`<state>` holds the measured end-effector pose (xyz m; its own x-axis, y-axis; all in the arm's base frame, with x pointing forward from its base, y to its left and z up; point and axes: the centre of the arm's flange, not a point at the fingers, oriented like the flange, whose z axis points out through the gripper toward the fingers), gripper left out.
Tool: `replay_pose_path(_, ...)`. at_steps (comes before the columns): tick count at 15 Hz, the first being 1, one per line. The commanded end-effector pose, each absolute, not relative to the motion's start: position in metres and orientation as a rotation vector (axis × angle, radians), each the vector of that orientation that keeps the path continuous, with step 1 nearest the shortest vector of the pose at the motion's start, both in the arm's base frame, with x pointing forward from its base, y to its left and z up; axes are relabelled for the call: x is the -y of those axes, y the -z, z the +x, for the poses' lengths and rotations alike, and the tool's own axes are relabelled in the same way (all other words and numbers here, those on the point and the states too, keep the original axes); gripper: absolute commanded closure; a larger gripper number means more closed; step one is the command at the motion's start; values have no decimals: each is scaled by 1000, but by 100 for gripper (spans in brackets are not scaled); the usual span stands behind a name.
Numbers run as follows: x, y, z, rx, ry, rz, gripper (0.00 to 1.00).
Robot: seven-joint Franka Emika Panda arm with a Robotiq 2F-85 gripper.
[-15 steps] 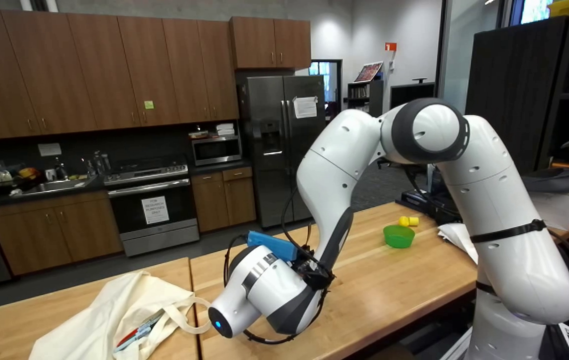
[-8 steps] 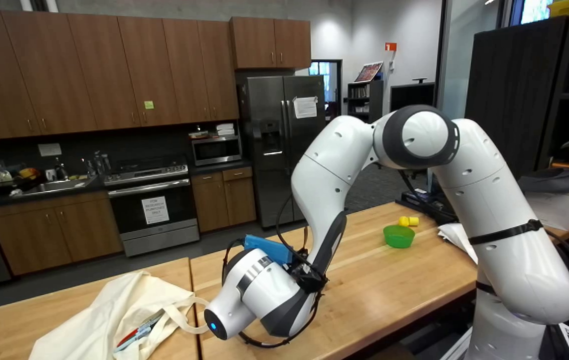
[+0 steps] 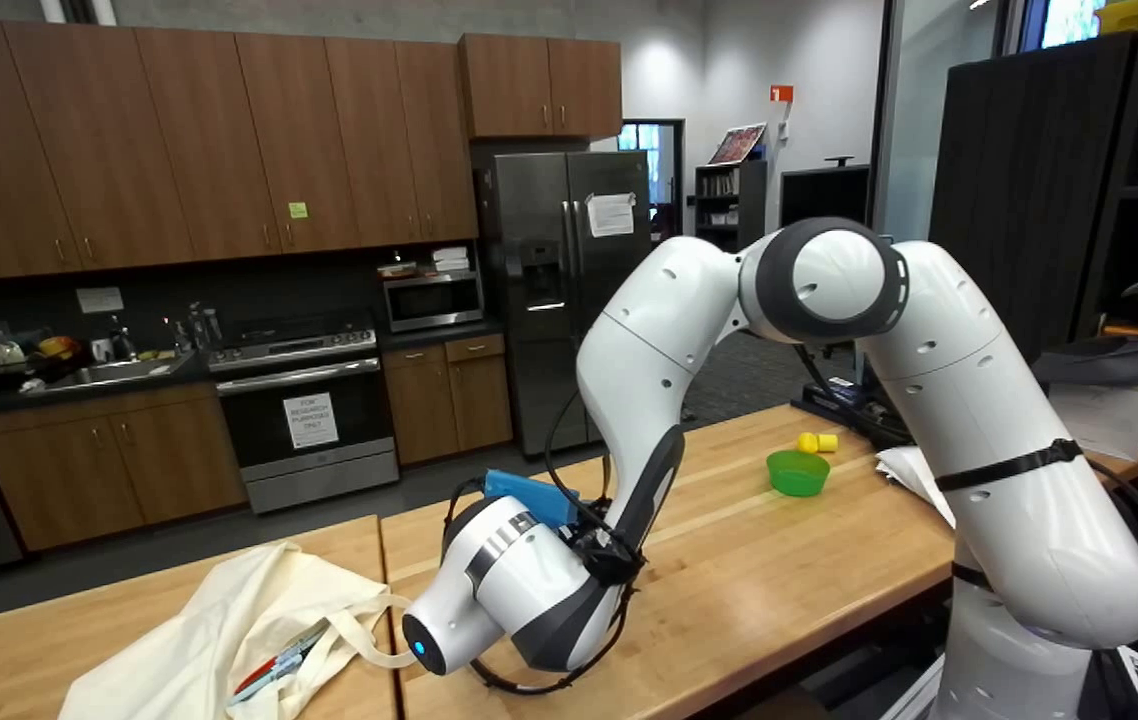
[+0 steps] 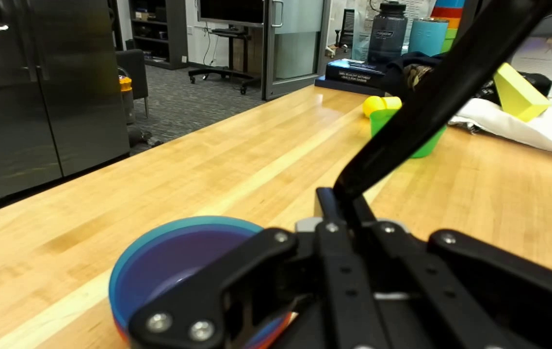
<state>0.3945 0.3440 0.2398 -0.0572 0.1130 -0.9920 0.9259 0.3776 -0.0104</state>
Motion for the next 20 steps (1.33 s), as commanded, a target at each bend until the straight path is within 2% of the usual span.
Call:
replay_pose_path(1, -347, -239, 403, -1487, 914, 985, 98)
replay_pose_path(20, -341, -232, 425, -1494, 956, 1014, 98)
